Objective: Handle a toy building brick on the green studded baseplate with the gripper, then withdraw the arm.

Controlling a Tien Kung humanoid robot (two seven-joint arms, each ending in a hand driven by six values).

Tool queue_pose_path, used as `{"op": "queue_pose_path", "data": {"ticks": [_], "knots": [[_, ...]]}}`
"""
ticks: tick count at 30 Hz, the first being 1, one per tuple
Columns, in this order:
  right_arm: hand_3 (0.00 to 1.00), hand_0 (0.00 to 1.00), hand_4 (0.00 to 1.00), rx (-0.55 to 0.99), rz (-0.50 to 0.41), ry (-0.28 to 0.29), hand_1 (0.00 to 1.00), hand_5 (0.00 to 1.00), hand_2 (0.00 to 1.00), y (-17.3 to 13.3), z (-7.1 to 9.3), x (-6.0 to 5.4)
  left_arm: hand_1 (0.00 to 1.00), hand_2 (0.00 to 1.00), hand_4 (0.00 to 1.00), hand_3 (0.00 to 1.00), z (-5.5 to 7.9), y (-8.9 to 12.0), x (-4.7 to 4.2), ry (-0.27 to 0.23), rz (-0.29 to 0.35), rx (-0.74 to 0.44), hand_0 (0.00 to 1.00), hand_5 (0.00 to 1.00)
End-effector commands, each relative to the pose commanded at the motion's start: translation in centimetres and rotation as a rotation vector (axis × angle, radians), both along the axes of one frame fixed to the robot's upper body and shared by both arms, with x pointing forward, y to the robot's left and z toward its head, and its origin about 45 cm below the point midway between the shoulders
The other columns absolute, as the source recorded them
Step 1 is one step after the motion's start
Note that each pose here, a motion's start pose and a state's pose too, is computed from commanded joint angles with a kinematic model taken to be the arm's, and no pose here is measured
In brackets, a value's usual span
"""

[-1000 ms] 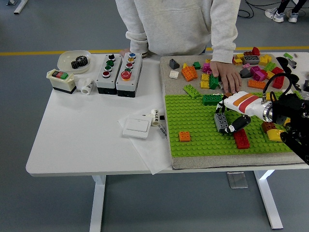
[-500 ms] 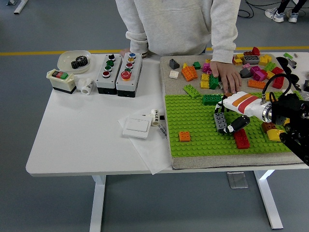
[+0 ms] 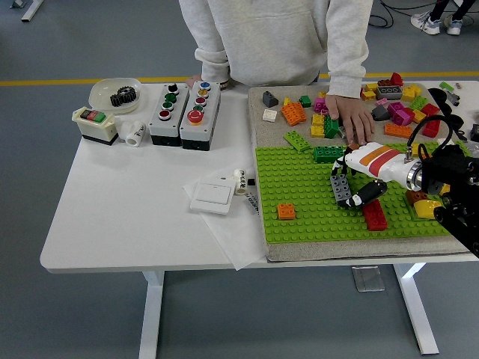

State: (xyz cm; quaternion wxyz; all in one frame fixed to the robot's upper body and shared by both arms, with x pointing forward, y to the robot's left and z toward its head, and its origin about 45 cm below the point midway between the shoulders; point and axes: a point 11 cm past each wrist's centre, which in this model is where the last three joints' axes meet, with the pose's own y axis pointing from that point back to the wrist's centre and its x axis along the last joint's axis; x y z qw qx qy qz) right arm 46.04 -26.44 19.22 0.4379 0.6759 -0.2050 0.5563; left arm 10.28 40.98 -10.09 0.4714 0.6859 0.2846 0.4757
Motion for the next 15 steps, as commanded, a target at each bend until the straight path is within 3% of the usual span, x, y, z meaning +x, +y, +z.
{"op": "queue_pose_path", "data": {"ticks": [15], "knots": [[0.537,0.628,0.827,0.074,-0.033,0.015,0.512,0.524,0.555,-0.78,0.64,-0.19,0.733,0.744,0.667,0.599,-0.04,-0.01,-0.17,0.004,-0.002,0.0,0.736,0.602]]}}
